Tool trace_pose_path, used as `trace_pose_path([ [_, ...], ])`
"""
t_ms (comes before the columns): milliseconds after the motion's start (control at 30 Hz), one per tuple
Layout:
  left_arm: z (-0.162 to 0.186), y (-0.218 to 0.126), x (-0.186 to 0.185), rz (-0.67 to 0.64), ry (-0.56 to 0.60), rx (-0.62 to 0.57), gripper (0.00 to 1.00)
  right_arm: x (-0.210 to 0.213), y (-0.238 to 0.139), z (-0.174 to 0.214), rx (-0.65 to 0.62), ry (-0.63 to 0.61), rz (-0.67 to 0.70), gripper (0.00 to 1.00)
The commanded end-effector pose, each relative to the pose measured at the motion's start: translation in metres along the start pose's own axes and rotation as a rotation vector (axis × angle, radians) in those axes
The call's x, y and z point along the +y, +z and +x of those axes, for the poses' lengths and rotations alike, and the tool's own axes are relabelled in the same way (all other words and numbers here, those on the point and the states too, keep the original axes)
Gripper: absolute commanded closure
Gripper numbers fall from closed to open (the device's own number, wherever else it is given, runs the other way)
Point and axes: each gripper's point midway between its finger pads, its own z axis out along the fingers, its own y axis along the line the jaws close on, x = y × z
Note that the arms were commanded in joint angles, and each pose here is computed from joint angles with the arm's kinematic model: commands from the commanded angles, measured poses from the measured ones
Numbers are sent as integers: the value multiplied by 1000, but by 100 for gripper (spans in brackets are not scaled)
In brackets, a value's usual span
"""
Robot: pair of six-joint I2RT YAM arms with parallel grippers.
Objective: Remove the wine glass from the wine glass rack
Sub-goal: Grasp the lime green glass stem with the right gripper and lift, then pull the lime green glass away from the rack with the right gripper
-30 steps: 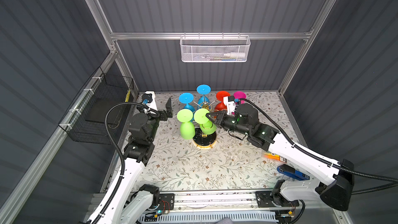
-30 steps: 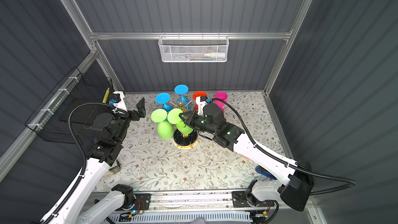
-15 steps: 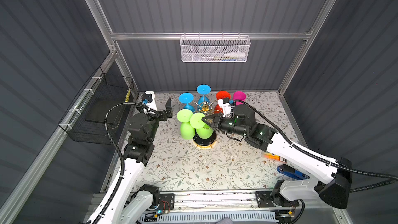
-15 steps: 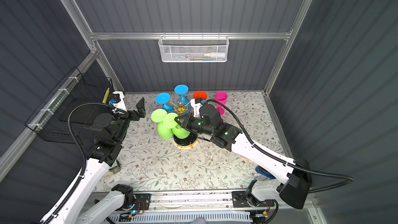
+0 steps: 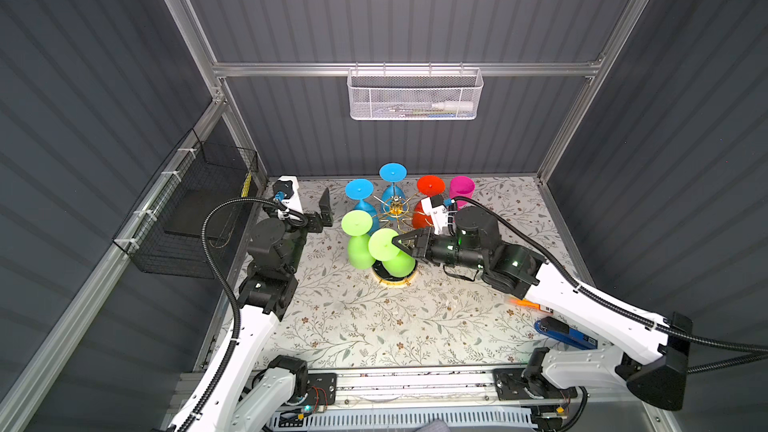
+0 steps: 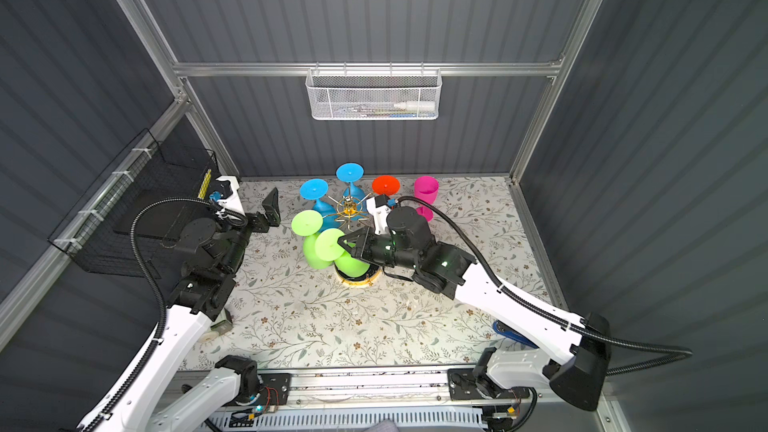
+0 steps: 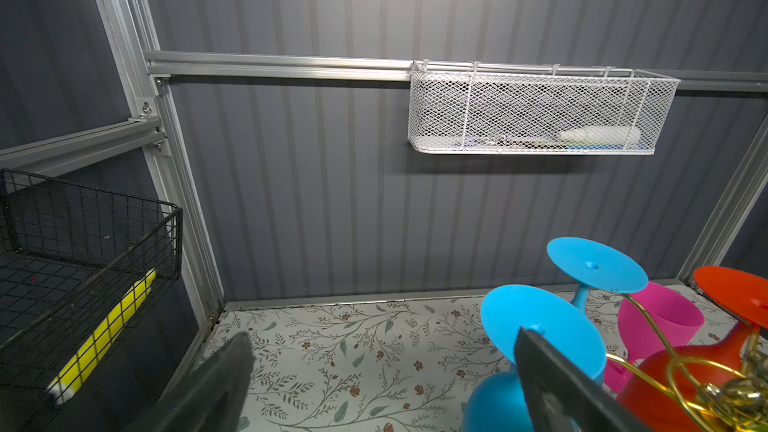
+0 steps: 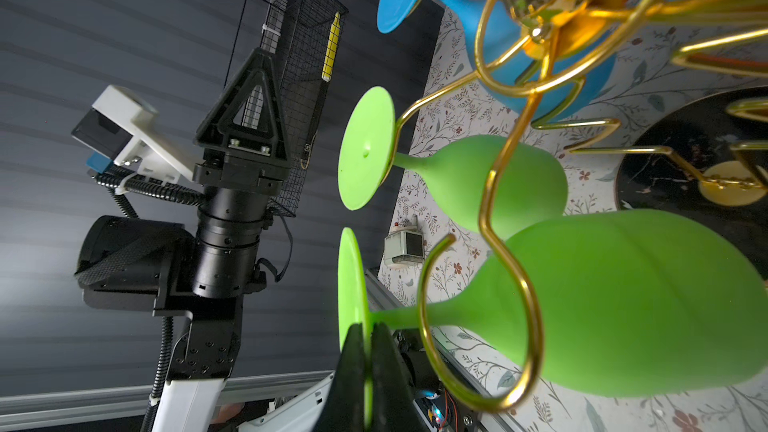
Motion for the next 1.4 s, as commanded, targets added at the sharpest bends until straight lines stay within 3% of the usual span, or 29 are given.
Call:
trace_pose_path([
  [0, -3, -2, 8, -38, -23, -18, 0, 1, -16, 2, -20, -30, -1, 100],
  [200, -9, 2, 7, -41, -85, -3, 1, -7, -53, -1, -95, -60, 44, 100],
  [500, -35, 4, -23, 125, -171, 86, 4, -22, -132, -26, -286, -145, 167, 100],
  [700, -63, -5, -71, 411, -245, 97, 8, 3, -178, -54, -417, -252, 168, 100],
  [933, -87, -25, -142, 910, -306, 151, 15, 52, -198, -79, -461, -452, 165, 100],
  [1167, -105, -50, -174, 1277, -354, 151, 23, 89, -173, -95, -403, -606, 129, 100],
  [1367, -117, -68, -184, 1439, -328, 149, 24, 108, -138, -104, -335, -691, 73, 100],
])
